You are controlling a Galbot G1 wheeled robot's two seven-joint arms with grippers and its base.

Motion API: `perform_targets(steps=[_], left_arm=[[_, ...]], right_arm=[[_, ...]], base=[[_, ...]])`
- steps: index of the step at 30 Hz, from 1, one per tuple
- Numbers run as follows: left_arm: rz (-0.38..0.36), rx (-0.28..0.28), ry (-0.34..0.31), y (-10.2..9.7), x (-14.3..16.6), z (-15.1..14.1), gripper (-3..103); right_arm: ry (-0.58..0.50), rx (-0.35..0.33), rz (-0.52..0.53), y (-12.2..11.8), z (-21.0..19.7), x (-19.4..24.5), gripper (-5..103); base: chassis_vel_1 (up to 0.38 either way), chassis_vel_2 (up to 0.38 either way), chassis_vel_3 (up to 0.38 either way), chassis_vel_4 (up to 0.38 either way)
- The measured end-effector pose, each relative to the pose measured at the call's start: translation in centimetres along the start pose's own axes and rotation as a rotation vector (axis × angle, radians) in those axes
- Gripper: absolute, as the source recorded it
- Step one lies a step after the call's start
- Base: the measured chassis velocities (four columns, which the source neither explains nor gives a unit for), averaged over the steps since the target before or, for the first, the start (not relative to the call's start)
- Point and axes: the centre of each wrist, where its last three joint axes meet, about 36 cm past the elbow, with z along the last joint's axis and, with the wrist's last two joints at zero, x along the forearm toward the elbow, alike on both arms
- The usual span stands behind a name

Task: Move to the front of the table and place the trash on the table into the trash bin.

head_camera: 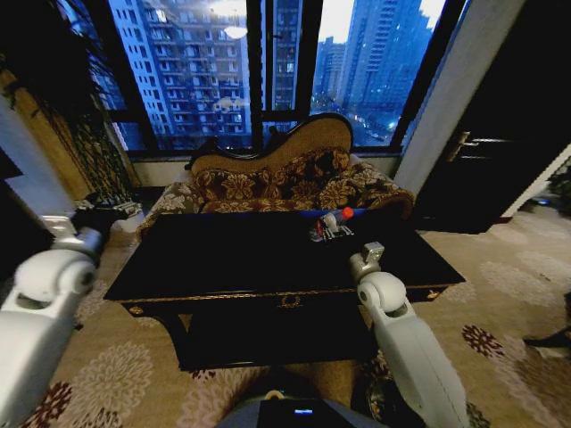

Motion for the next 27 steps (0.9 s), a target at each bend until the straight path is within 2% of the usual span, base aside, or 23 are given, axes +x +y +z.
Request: perform_targets(steps=[1,2,4,6,8,12,18,27], left_arm=[[0.068,0.072,-0.039,0.8,-0.2,1.0,100],[0.068,0.072,-0.039,0.8,-0.2,1.0,100],[0.134,0.122,-0.114,2.0,-0.5,2.6,100],[0.149,0.128,-0.132,2.3,-0.6,3.1,100],[0.155,0.126,-0.147,2.6,-0.8,3.5,100],[0.152,0.091,-0.149,2.7,-1.1,3.8,100],[0.138,0.041,-0.124,2.9,-1.0,4.5,100],[0.129,0.005,-0.109,2.8,-1.0,5.2,100]], right_arm=[[0.007,0.004,0.008,-0.2,0.3,-0.1,28],[0.007,0.004,0.008,-0.2,0.3,-0.1,28],[0.017,0.007,0.016,-0.5,0.7,0.1,28],[0.020,0.009,0.019,-0.7,0.8,0.2,28],[0.021,0.013,0.025,-1.0,0.8,0.4,28],[0.014,0.012,0.034,-1.5,0.8,0.4,28],[0.004,0.014,0.042,-1.8,0.5,1.1,28],[-0.003,0.024,0.067,-2.7,0.1,2.1,28]], base=[[0.000,0.000,0.000,0.000],[0.000,0.000,0.000,0.000],[0.000,0.000,0.000,0.000],[0.000,0.000,0.000,0.000],[0.000,0.000,0.000,0.000],[0.000,0.000,0.000,0.000],[0.000,0.000,0.000,0.000],[0.000,0.000,0.000,0.000]])
